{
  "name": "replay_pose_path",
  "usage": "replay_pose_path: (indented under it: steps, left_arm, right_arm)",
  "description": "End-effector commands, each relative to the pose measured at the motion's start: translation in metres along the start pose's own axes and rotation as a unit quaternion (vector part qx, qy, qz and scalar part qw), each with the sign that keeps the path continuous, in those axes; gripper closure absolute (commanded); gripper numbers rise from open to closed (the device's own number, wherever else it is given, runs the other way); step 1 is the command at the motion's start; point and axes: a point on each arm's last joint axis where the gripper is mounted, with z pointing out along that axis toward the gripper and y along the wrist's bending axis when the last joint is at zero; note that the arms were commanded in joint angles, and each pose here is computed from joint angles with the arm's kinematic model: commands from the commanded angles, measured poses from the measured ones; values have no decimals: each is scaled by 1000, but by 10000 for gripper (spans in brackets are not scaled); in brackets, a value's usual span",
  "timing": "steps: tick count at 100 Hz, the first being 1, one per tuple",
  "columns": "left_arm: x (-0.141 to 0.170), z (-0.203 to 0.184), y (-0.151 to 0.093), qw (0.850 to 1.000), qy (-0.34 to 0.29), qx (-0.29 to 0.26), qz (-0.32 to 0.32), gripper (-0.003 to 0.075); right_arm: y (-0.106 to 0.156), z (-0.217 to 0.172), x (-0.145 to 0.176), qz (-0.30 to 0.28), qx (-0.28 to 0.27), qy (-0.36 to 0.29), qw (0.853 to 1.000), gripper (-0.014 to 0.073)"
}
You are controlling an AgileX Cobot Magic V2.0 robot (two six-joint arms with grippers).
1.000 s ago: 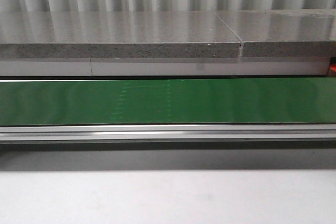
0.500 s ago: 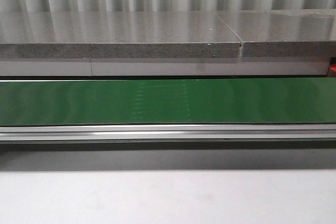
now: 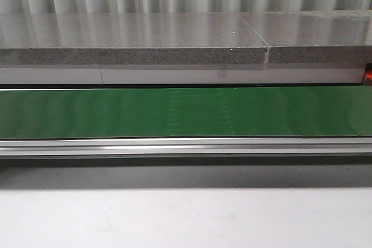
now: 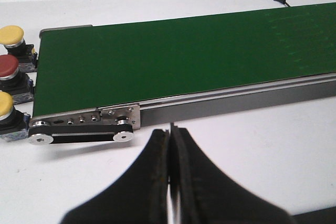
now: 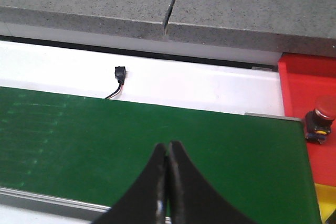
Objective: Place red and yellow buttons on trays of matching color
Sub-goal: 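Move the left gripper down toward the yellow buttons beside the belt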
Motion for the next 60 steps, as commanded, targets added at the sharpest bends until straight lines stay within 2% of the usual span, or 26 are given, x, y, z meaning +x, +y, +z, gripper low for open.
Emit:
replay_pose_path:
  steps: [1, 60]
  left_arm:
    - [-12, -4, -1, 999, -40, 6, -1, 741]
    - [-12, -4, -1, 999, -40, 6, -1, 741]
  right_arm:
    - [-1, -10, -11, -7, 7, -68, 998, 662]
    - [0, -14, -1, -7, 5, -55, 998, 662]
